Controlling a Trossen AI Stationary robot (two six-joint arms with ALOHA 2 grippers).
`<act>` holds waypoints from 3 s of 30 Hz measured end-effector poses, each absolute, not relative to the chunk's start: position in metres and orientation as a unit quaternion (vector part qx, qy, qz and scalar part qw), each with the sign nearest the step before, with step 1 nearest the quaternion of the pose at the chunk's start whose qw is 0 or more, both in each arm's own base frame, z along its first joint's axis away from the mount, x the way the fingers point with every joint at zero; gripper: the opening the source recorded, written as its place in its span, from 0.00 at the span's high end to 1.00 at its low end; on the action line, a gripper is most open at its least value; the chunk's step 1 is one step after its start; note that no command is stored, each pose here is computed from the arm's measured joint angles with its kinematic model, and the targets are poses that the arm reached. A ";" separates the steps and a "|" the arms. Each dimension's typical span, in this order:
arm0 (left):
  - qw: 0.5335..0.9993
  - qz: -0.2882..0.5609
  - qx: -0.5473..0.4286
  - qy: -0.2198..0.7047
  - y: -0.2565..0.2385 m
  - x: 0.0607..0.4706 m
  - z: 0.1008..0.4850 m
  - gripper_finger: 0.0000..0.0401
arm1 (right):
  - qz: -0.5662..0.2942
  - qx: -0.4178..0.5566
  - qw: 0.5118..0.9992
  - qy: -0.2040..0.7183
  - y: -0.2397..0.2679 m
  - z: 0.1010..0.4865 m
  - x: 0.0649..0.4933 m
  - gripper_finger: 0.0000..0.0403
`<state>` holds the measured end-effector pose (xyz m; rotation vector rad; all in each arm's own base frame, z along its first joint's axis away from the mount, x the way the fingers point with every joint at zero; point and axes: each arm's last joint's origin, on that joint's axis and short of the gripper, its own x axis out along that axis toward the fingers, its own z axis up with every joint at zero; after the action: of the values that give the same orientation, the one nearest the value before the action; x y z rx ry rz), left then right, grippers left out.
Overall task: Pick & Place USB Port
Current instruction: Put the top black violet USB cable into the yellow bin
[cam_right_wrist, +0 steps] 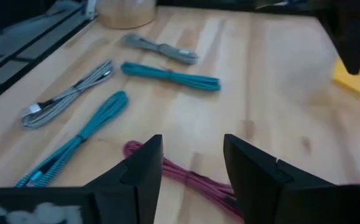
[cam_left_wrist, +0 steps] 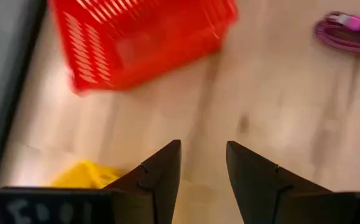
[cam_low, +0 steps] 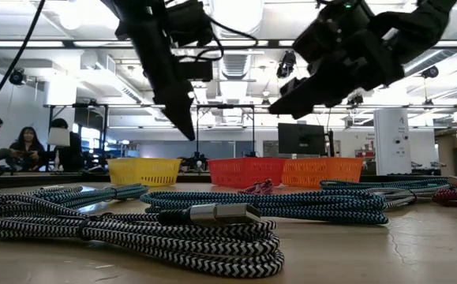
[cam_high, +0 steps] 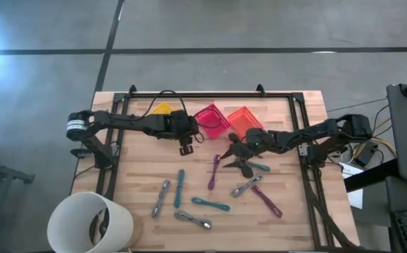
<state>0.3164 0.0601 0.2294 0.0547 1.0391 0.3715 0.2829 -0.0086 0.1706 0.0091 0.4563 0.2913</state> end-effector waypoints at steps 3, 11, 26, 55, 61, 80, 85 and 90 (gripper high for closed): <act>0.849 0.180 -0.022 0.496 0.058 0.313 0.222 0.62 | 0.153 0.004 0.958 0.244 -0.005 0.166 0.295 0.56; 0.845 0.151 -0.075 0.508 0.049 0.310 0.213 0.62 | 0.195 -0.061 0.921 0.331 0.003 0.148 0.329 0.54; 0.857 0.141 -0.103 0.485 0.000 0.298 0.230 0.62 | 0.193 -0.104 0.846 0.485 -0.002 0.116 0.370 0.58; 0.900 0.217 -0.179 0.334 -0.038 0.262 0.200 0.62 | 0.133 -0.015 0.861 0.490 -0.003 0.139 0.384 0.94; 0.907 0.217 -0.168 0.320 -0.037 0.263 0.209 0.62 | 0.117 -0.066 0.868 0.479 0.000 0.180 0.370 0.94; 0.969 0.204 -0.043 0.134 -0.034 0.256 0.217 0.62 | -0.010 -0.005 0.992 0.129 -0.015 0.191 0.294 0.94; 0.982 0.170 -0.084 0.010 -0.033 0.245 0.197 0.62 | -0.014 -0.003 0.992 0.129 -0.016 0.191 0.298 0.94; 0.979 0.166 -0.109 -0.036 -0.032 0.242 0.187 0.62 | -0.013 -0.004 0.994 0.107 -0.017 0.204 0.306 0.94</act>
<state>0.2422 -0.0315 0.1871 -0.2193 -0.0715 0.3348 0.3063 -0.0166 0.2042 -0.0082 0.2146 -0.0267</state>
